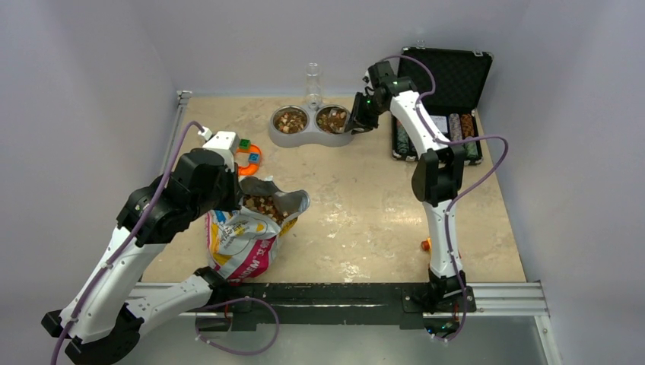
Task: Serve the pet food
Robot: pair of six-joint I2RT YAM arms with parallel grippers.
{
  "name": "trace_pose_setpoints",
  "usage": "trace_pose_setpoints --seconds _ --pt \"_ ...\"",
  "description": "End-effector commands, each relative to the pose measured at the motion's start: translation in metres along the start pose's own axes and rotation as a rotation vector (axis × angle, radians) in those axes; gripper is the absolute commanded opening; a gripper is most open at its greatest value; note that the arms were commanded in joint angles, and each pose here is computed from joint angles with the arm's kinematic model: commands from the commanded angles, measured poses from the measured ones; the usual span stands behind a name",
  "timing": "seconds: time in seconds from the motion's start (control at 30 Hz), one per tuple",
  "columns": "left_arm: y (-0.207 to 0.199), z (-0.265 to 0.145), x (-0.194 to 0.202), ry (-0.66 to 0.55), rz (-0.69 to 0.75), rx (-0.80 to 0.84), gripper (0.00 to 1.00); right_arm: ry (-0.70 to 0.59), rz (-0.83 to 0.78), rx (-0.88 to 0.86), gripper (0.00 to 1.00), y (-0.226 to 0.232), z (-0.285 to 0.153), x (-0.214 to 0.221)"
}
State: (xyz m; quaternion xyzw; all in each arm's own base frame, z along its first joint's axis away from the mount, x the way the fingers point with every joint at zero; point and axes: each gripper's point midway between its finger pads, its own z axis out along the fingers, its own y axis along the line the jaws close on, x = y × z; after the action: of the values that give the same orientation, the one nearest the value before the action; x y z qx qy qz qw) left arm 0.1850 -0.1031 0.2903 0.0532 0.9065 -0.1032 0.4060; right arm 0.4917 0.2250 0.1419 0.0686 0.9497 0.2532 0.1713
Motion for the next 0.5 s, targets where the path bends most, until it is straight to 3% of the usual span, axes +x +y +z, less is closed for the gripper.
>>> trace_pose_setpoints --seconds 0.0,0.47 --pt "0.001 -0.008 -0.020 -0.085 -0.033 -0.005 0.00 -0.078 -0.116 0.059 0.00 0.011 -0.010 -0.011" --pt "-0.003 -0.007 -0.026 -0.088 -0.049 -0.001 0.00 -0.170 -0.282 0.197 0.00 0.008 -0.022 -0.022"
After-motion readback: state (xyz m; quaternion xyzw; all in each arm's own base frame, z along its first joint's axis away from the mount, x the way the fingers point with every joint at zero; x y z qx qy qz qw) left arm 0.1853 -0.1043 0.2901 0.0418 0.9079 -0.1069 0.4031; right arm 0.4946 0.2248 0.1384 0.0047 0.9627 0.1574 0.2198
